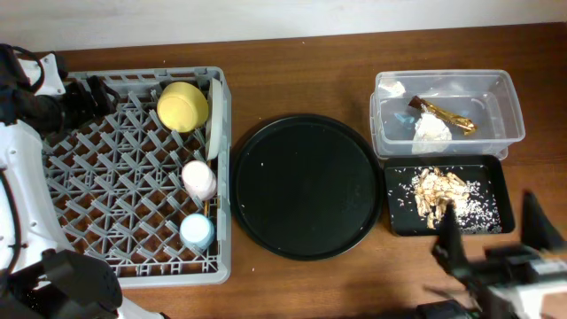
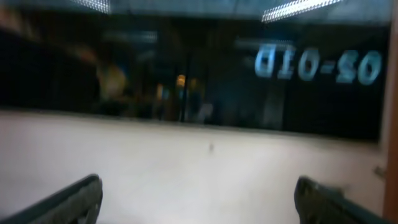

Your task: Sort waste into correct bins and load items into the dishwasher rack

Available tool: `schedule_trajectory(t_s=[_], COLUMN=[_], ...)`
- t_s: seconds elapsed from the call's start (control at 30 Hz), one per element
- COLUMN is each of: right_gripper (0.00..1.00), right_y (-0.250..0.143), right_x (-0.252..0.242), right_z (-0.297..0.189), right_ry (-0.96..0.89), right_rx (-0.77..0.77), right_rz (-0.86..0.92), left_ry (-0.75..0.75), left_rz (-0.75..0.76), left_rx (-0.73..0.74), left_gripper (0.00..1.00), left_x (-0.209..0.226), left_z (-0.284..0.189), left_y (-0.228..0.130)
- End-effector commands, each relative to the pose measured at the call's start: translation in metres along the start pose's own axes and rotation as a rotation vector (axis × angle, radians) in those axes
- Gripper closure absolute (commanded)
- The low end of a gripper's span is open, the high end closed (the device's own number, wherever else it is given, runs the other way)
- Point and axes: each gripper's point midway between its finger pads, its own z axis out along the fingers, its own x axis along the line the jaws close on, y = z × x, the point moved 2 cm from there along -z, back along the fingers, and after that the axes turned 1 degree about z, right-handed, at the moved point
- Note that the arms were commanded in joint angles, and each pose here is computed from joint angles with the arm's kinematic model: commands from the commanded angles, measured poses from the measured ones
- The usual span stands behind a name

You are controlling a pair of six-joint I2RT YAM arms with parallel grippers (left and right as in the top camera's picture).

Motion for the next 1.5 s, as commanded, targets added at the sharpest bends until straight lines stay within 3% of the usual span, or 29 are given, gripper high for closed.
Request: schedule_trajectory(t_s=[0.0,0.17,0.4,1.2,1.33,1.47], right_gripper=[0.01,0.01,0.01,0.01,0.01,0.01], right_y=[-0.059,-0.159,-0.240,-0.241,-0.241,-0.241], right_x=[0.008,0.015,0.012,0.011,0.011,0.011], right_z=[0.012,0.010,-0.015,-0.015,-0.015,-0.015], right_ry=[0.033,0.050,0.021,0.015,0.015,0.015], right_rx=[-0.005,0.138,0.484,0.486,0.486,0.486], right_rz=[-0.002,0.007,0.016,0.015,0.015,0.015], left_ry=[0.007,0.007,0.007,0.015,-0.012,-0.082], left_rz=[0.005,0.005,0.005,0.003,0.086,0.255], left_rx=[-0.009,-0.009,-0.009,-0.023,-0.144,-0.429], left_gripper=[0.01,0.01,0.01,0.01,0.01,0.01], left_x=[0.002,0.002,0.002,0.004,-0.034,-0.106], left_z=[-0.002,-0.002,-0.002,-0.007,-0.060,-0.185], left_y=[0.003,0.003,0.003,0.004,0.006,-0.023])
